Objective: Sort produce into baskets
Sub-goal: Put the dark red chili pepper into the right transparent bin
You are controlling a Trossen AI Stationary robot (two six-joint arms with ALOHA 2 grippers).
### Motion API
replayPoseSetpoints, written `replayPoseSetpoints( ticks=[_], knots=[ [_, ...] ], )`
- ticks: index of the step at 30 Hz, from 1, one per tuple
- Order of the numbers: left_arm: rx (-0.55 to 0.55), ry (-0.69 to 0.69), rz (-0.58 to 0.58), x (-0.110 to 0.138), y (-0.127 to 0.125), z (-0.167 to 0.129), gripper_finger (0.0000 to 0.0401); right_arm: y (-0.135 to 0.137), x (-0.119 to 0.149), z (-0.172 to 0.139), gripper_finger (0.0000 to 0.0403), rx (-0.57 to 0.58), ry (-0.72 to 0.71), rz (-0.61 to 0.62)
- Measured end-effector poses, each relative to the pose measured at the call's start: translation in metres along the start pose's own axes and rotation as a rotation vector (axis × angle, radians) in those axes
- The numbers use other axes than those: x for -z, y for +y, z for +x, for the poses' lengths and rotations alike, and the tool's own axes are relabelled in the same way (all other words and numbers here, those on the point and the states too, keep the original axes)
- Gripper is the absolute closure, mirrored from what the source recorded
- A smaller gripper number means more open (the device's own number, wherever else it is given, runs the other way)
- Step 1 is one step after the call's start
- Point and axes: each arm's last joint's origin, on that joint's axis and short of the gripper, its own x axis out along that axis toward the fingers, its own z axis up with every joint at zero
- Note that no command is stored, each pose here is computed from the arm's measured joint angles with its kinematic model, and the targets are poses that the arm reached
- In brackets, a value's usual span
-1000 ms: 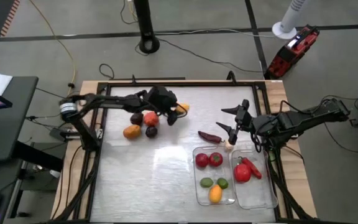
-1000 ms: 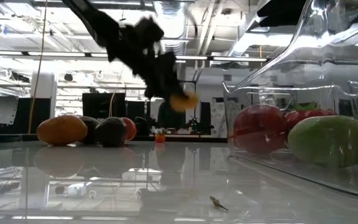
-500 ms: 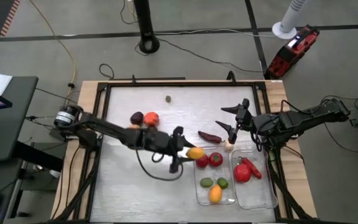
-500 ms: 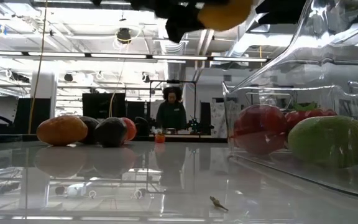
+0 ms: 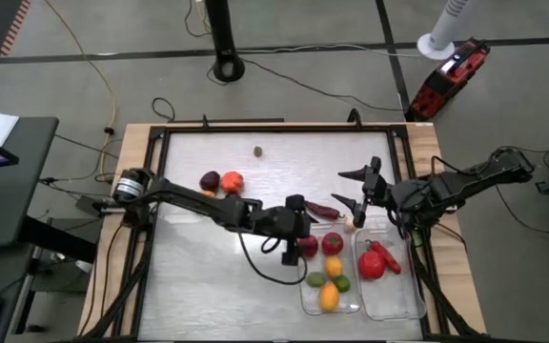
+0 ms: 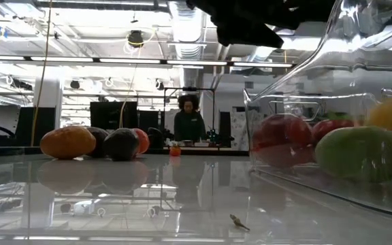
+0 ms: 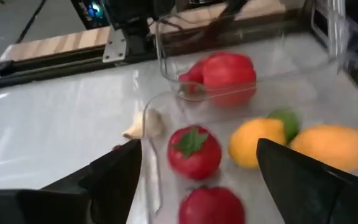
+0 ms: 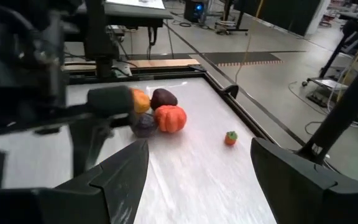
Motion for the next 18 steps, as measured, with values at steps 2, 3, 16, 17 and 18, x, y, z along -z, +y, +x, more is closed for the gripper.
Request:
replayPoseSetpoints(
  ticks=[2, 3, 16, 17, 18],
  knots=[
    [-0.016, 0.017, 0.041, -0.002, 0.009, -0.007, 0.0093, 0.0, 0.0, -0.001, 0.0092, -0.002, -0.002, 0.0],
    [-0.025, 0.025, 0.053, -0.003, 0.016, -0.01, 0.0093, 0.0, 0.0, 0.0, 0.0092, 0.0, -0.002, -0.002],
    [0.069, 0.323, 0.052, 0.064, 0.124, -0.005, 0.0121, 0.0, -0.001, 0.0, 0.0092, 0.002, -0.012, 0.006],
    [0.065, 0.32, 0.042, 0.069, 0.129, -0.004, 0.0124, 0.0, -0.001, 0.0, 0.0092, 0.002, -0.012, 0.002],
    [0.064, 0.313, 0.033, 0.075, 0.132, -0.003, 0.0127, 0.0, -0.001, 0.0, 0.0092, 0.002, -0.011, -0.002]
  ],
)
